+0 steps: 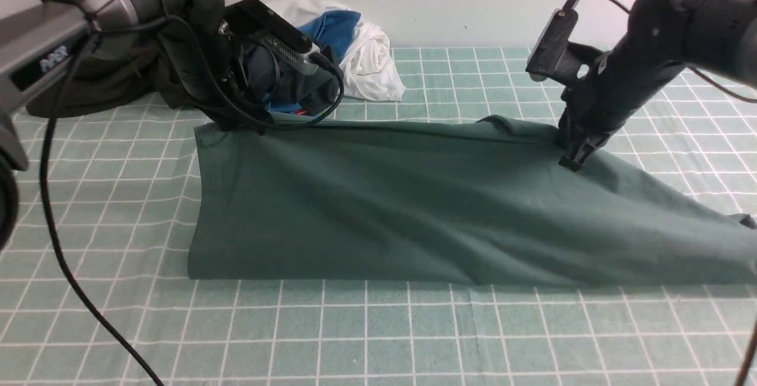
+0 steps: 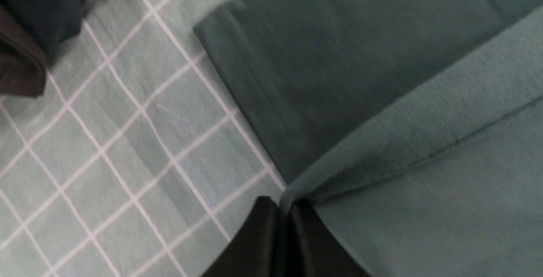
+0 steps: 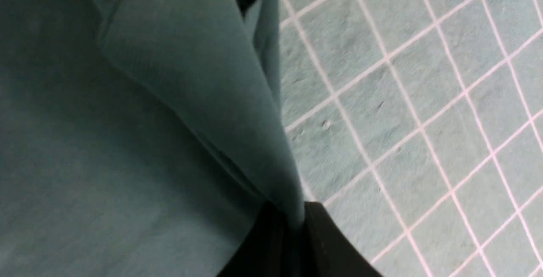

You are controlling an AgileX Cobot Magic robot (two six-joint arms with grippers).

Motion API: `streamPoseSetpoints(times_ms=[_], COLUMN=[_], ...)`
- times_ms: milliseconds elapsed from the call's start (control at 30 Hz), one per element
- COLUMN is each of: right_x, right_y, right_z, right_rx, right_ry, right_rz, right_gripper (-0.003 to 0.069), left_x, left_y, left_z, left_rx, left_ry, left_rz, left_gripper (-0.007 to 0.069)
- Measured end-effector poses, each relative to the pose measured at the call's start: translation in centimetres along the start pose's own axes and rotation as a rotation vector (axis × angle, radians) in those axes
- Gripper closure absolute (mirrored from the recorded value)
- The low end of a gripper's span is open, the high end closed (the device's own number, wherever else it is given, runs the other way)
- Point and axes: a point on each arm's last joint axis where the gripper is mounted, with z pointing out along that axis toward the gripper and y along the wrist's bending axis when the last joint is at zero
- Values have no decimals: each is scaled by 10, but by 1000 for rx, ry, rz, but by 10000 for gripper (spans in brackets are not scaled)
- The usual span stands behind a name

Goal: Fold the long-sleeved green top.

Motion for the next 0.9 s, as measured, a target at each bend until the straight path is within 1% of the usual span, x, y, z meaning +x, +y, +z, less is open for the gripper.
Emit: streamPoseSetpoints(times_ms=[100, 167, 233, 333, 400, 433, 533, 567, 600, 633, 700, 733, 767, 800, 833, 867, 900], right_x=[-7, -9, -10, -12, -16, -18, -17, -16, -16, -10, 2, 2, 17, 18, 36, 46, 61], right_y=[-8, -9, -10, -15, -23, -28, -38, -40, -40, -41, -43, -42, -42, -42, -40, -38, -35], right_z=[30, 42, 50, 49, 38, 26, -9, -22, -22, -41, -59, -61, -70, -70, -74, -75, -75], right_rx=[25, 37, 50, 77, 113, 139, 182, 190, 187, 181, 156, 157, 121, 118, 84, 69, 48], right_ry=[-25, -39, -50, -63, -77, -77, -43, -33, -26, 8, 51, 50, 83, 84, 109, 119, 140], right_rz=[43, 71, 101, 188, 275, 321, 432, 456, 462, 509, 566, 568, 621, 628, 681, 708, 744], right_gripper=[617, 591, 552, 462, 396, 362, 307, 302, 300, 296, 293, 293, 293, 293, 292, 291, 291], left_x=[-5, -7, -8, -10, -12, -15, -20, -20, -20, -20, -18, -18, -16, -16, -13, -10, -6], left_y=[4, 4, 4, 5, 8, 10, 17, 19, 19, 20, 16, 16, 10, 10, 4, 0, -5], left_z=[41, 53, 63, 69, 65, 61, 38, 30, 28, 12, -8, -10, -23, -23, -26, -24, -20], left_rx=[-50, -73, -89, -109, -116, -120, -121, -120, -120, -113, -81, -80, -32, -32, 11, 34, 59], left_ry=[-19, -34, -43, -71, -81, -86, -56, -43, -39, -9, 22, 25, 43, 43, 53, 64, 91], left_rz=[33, 52, 69, 71, 33, -20, -140, -164, -165, -191, -217, -217, -236, -236, -238, -237, -229], left_gripper=[606, 587, 553, 477, 399, 341, 233, 209, 209, 187, 190, 194, 225, 225, 284, 316, 371])
